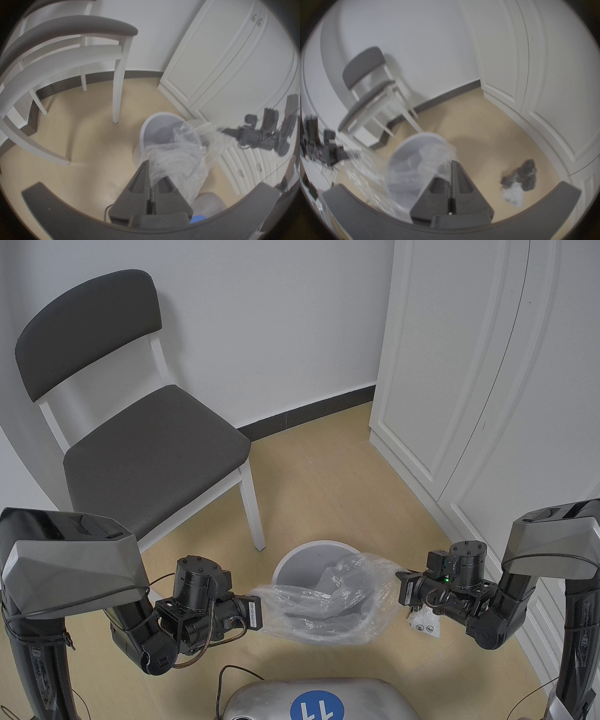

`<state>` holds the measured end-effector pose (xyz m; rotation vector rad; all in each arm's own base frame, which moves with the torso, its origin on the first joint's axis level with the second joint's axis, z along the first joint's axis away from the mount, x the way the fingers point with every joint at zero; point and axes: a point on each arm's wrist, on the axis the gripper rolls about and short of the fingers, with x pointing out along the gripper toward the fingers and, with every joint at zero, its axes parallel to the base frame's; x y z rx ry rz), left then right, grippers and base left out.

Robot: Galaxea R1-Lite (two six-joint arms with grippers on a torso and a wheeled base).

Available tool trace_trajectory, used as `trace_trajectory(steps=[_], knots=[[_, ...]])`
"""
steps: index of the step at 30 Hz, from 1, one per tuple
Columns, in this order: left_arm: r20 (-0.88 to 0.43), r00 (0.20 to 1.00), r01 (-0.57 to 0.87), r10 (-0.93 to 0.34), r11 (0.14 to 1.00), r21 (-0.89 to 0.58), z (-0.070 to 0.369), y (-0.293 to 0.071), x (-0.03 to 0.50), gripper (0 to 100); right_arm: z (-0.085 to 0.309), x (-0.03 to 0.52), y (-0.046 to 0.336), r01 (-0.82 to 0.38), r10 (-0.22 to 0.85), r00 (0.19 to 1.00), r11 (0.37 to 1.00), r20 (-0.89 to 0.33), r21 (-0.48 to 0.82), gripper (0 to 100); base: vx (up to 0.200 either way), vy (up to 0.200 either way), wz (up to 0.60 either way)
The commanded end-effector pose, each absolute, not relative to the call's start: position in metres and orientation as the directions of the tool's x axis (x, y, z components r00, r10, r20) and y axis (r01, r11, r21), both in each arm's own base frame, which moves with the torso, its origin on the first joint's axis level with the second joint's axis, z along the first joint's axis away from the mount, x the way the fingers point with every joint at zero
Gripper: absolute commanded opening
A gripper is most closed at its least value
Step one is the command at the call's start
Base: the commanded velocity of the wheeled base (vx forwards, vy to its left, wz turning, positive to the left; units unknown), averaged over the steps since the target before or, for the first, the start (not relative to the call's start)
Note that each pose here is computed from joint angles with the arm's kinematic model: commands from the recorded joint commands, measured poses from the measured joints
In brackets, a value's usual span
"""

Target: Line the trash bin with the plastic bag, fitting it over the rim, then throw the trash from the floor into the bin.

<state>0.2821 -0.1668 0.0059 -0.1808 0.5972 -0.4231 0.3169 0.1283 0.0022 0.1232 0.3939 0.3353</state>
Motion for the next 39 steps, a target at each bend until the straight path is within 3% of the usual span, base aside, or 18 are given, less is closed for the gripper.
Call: trace_trajectory(steps=[1, 18, 32, 38, 39], knots=[[-0.572, 0.710, 0.347, -0.410, 0.911, -0.221, 0.005, -0.160, 0.272, 0, 0.012, 0.298, 0.115, -0.303, 0.311, 0.845, 0.949, -0.434, 0.089, 0, 0.000, 0.000, 0.00], [-0.733, 0.584, 0.431, -0.349, 0.898, -0.085, 0.000, -0.143, 0.245, 0, -0.006, 0.273, 0.094, -0.374, 0.247, 0.784, 0.920, -0.569, -0.117, 0, 0.000, 0.000, 0.00], [-0.784, 0.522, 0.464, -0.335, 0.883, -0.068, -0.016, -0.144, 0.243, 0, -0.040, 0.272, 0.095, -0.426, 0.220, 0.725, 0.888, -0.653, -0.174, 0, 0.000, 0.000, 0.00], [-0.764, 0.565, 0.439, -0.312, 0.898, -0.042, -0.029, -0.149, 0.253, 0, -0.052, 0.290, 0.104, -0.354, 0.169, 0.769, 0.916, -0.617, -0.190, 0, 0.000, 0.000, 0.00], [-0.738, 0.607, 0.419, -0.296, 0.908, -0.019, -0.031, -0.151, 0.256, 0, -0.054, 0.294, 0.109, -0.331, 0.177, 0.791, 0.929, -0.586, -0.166, 0, 0.000, 0.000, 0.00]])
